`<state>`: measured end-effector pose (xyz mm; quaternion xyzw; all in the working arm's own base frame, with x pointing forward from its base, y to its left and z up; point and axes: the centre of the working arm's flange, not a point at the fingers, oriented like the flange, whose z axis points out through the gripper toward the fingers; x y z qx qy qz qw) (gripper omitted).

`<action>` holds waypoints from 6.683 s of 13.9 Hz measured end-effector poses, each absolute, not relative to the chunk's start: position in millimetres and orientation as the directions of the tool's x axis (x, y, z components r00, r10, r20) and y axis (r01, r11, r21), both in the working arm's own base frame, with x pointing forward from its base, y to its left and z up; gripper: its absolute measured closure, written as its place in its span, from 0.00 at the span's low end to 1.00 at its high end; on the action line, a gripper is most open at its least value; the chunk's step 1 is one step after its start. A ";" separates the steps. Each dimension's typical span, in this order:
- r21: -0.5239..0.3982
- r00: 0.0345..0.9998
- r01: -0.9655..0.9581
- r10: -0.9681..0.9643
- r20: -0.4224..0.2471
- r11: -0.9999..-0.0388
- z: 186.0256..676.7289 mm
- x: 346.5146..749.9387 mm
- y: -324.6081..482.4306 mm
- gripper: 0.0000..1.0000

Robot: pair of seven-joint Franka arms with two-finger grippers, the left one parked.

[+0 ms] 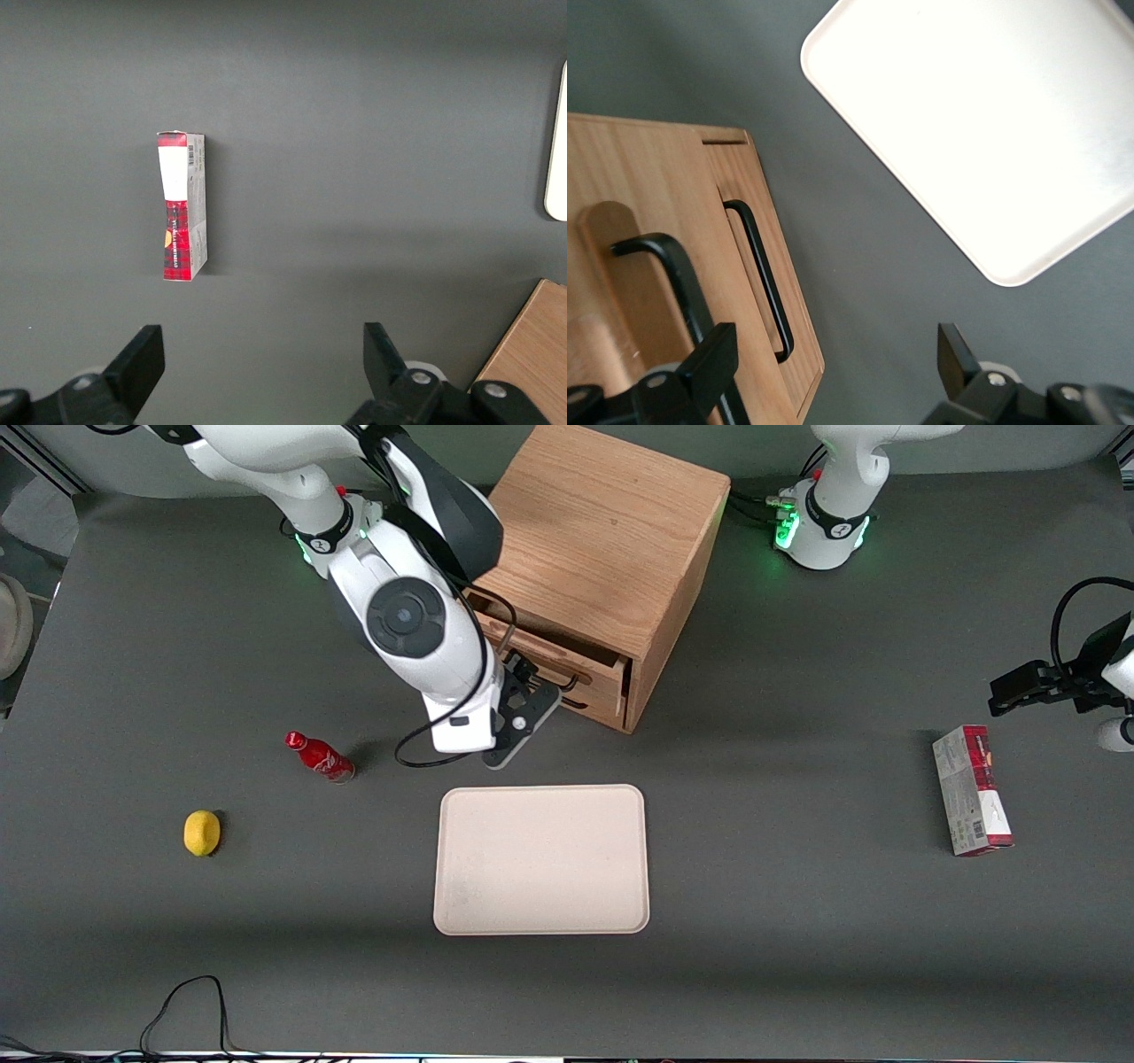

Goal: Open upper drawer

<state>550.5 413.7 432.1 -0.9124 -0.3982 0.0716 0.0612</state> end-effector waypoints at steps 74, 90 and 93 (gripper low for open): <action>-0.319 0.728 0.646 0.685 -0.013 -0.693 390.4 650.9 310.2 0.00; -0.319 0.744 0.638 0.668 0.020 -0.701 390.8 674.0 289.8 0.00; -0.316 0.749 0.635 0.662 0.027 -0.705 393.9 677.2 285.8 0.00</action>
